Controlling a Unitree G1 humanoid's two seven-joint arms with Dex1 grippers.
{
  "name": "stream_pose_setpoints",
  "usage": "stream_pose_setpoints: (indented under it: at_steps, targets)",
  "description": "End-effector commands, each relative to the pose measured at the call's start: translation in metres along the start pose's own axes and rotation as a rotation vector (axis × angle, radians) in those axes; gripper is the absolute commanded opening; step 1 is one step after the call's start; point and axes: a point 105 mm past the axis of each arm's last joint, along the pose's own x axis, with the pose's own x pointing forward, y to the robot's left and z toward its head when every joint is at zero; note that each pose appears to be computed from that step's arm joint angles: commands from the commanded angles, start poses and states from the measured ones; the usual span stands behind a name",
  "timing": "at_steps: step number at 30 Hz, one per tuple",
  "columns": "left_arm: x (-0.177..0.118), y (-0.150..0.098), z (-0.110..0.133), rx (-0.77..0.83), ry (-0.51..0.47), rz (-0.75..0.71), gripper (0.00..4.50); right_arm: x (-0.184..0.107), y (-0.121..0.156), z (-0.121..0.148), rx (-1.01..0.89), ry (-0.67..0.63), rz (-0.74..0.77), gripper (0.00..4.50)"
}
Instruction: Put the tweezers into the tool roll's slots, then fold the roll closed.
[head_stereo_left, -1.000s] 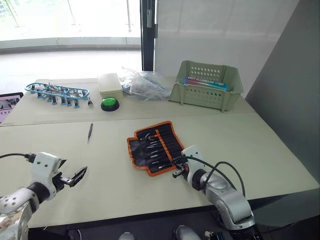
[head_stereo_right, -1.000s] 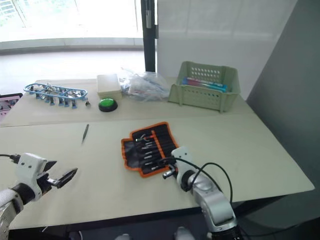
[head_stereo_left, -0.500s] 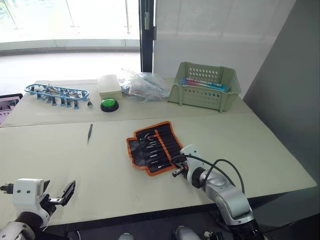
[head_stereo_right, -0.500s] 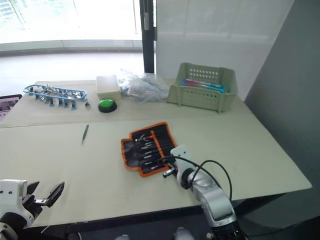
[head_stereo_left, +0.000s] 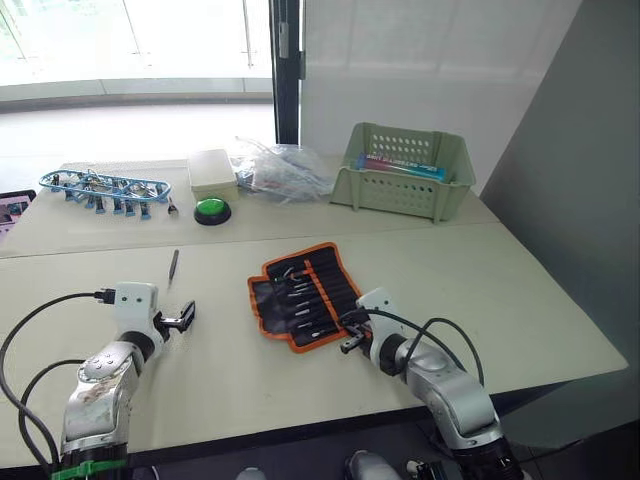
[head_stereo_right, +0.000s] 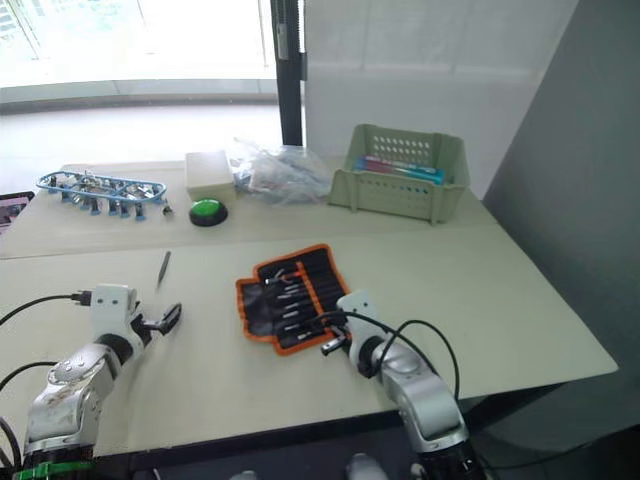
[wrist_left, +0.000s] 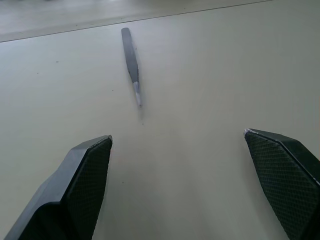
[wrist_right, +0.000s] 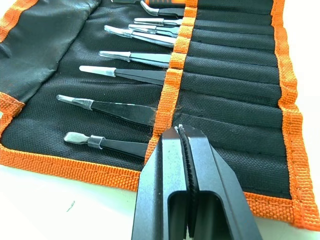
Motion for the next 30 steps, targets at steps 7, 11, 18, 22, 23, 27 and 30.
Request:
stream_pose_setpoints:
  at_steps: [7, 11, 18, 22, 23, 27, 30]
  targets:
    - [0.038, 0.014, -0.002, -0.005, 0.007, 0.111, 4.48, 0.002, -0.007, -0.043, 0.036, 0.166, -0.041, 0.0]
    - [0.047, 0.008, -0.002, -0.04, 0.01, 0.096, 4.48, 0.001, -0.007, -0.042, 0.04, 0.164, -0.046, 0.0]
    - [0.054, -0.009, -0.011, -0.061, 0.036, 0.043, 2.71, 0.001, -0.009, -0.042, 0.041, 0.164, -0.051, 0.0]
    - [0.052, -0.007, -0.016, -0.071, 0.05, 0.049, 1.4, 0.0, -0.009, -0.042, 0.041, 0.163, -0.053, 0.0]
    - [0.051, -0.006, -0.017, -0.07, 0.051, 0.055, 1.03, 0.0, -0.009, -0.042, 0.041, 0.163, -0.053, 0.0]
    - [0.051, 0.003, -0.015, -0.079, 0.047, 0.09, 0.02, -0.001, -0.01, -0.043, 0.039, 0.165, -0.054, 0.0]
    - [0.051, 0.007, -0.014, -0.073, 0.044, 0.101, 0.02, -0.002, -0.01, -0.043, 0.039, 0.167, -0.054, 0.0]
